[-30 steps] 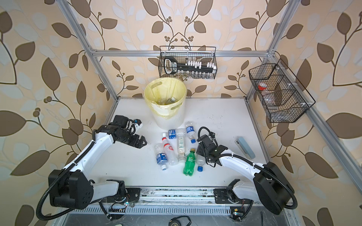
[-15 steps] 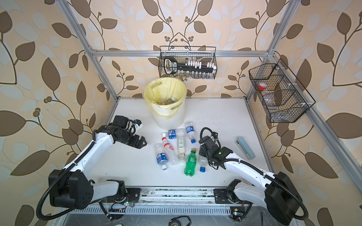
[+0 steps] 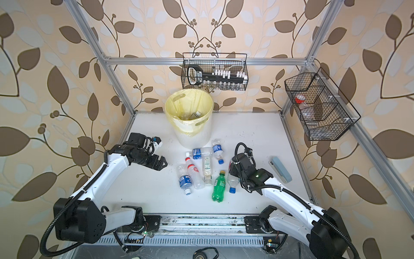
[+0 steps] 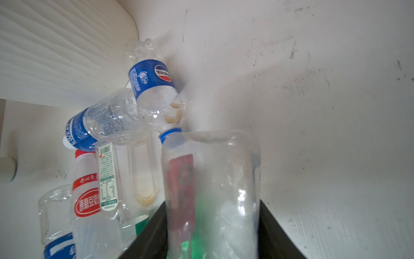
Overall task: Throw the plastic bottles in the bin
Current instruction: Pick up the plastic bottle from the center of the table, then throw the plastic bottle into the trash bin.
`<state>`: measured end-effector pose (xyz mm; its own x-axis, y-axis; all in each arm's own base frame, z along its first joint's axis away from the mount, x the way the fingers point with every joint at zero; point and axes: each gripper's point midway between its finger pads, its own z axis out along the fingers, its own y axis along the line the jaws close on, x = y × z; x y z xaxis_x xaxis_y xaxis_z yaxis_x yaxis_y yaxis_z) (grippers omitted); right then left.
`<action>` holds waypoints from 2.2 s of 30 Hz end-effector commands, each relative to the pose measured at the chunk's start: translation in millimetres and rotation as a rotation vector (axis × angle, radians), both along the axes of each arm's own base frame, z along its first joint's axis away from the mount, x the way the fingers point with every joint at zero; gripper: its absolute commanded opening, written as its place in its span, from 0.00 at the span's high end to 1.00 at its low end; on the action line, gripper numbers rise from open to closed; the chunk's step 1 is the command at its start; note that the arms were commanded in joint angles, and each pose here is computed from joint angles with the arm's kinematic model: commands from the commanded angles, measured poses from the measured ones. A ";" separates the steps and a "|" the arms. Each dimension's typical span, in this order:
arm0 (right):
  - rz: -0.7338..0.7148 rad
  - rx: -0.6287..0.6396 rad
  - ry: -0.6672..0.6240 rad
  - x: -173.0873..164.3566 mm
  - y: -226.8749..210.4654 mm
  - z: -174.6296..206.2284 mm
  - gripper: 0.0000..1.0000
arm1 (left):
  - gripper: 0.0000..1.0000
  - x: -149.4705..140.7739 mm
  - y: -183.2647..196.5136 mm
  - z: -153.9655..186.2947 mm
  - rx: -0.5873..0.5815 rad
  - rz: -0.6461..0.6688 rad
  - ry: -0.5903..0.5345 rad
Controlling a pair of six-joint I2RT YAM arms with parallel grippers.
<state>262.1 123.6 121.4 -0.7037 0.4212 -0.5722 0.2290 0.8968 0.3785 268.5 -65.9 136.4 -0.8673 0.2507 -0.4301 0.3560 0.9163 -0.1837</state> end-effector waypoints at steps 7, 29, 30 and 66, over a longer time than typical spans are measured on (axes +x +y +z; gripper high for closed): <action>0.073 0.110 -0.255 26.4 17.9 96.6 0.47 | 0.01 -2.7 0.3 3.0 0.000 -0.019 -0.011; 0.194 0.244 -0.725 36.9 35.4 299.1 0.49 | 0.01 -3.6 1.5 7.7 -0.018 -0.013 -0.025; 0.199 0.246 -0.743 36.6 35.5 307.9 0.49 | 0.01 -3.5 1.8 8.1 -0.019 -0.012 -0.025; 0.347 0.223 -0.901 54.3 92.6 371.5 0.47 | 0.01 -4.5 4.9 11.8 -0.048 -0.001 -0.036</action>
